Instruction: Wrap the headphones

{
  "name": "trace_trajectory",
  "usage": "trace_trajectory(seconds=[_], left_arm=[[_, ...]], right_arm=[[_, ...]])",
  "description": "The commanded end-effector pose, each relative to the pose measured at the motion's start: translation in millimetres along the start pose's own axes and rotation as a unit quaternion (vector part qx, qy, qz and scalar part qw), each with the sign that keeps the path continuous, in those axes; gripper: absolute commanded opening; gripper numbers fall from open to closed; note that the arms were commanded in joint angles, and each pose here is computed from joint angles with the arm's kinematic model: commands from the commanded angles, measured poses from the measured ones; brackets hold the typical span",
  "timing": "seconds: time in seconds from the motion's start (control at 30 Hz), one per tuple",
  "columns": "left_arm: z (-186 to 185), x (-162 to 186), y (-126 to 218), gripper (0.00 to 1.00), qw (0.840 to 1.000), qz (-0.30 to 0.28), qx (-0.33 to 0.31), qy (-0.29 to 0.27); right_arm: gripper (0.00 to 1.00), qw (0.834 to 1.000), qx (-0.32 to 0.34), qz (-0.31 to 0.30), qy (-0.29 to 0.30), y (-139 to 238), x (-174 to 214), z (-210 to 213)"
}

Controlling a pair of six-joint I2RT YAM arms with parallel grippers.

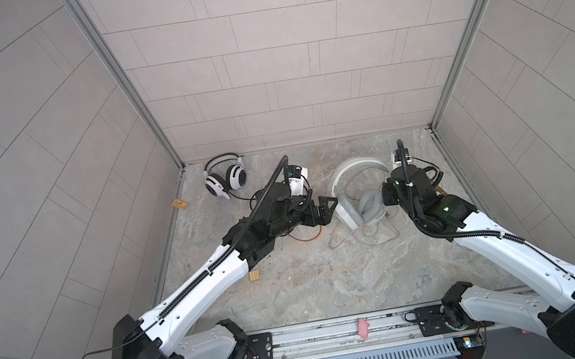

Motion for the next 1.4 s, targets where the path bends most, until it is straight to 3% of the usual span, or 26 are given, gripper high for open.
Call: trace_trajectory(seconds=[0.0, 0.17, 0.27, 0.53, 0.83, 1.13, 1.3, 1.37], left_arm=[[4.2, -8.7, 22.8, 1.0, 0.999, -0.005, -0.044, -0.022], [7.0, -7.1, 47.3, 1.0, 0.995, 0.017, -0.082, -0.051], [9.2, -9.2, 55.2, 1.0, 0.993, 0.016, -0.103, -0.056], [6.3, -7.6, 35.4, 1.0, 0.995, 0.034, -0.074, -0.057], [22.5, 13.6, 20.6, 0.98, 0.983, 0.094, -0.129, -0.091], [36.9, 30.1, -3.9, 0.87, 0.967, 0.155, -0.168, -0.11], [41.7, 32.9, -11.6, 0.64, 0.961, 0.17, -0.183, -0.118], [41.4, 33.3, -14.2, 0.48, 0.962, 0.171, -0.18, -0.117]], right_arm=[[0.0, 0.997, -0.075, -0.025, 0.014, 24.0, -23.8, 12.5], [0.0, 0.98, -0.147, 0.025, 0.136, 24.3, -8.2, 24.9], [0.0, 0.975, -0.124, 0.044, 0.179, 18.4, -2.2, 25.0], [0.0, 0.951, -0.13, 0.047, 0.278, 19.9, 7.9, 64.1], [0.0, 0.919, -0.137, 0.079, 0.361, 11.4, 33.0, 111.7], [0.0, 0.908, -0.179, 0.065, 0.373, 26.4, 40.0, 145.0], [0.0, 0.904, -0.194, 0.076, 0.373, 26.9, 44.1, 147.9], [0.0, 0.904, -0.201, 0.077, 0.369, 26.9, 44.5, 150.2]])
Point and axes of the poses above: each gripper's point midway between its finger pads, its own y axis back along the fingers, its own z axis along the line the jaws close on, x = y × z, the point moved 8 cm from there along y, back along the fingers, and after that the axes turned 12 degrees about -y, right-handed, at the moved point
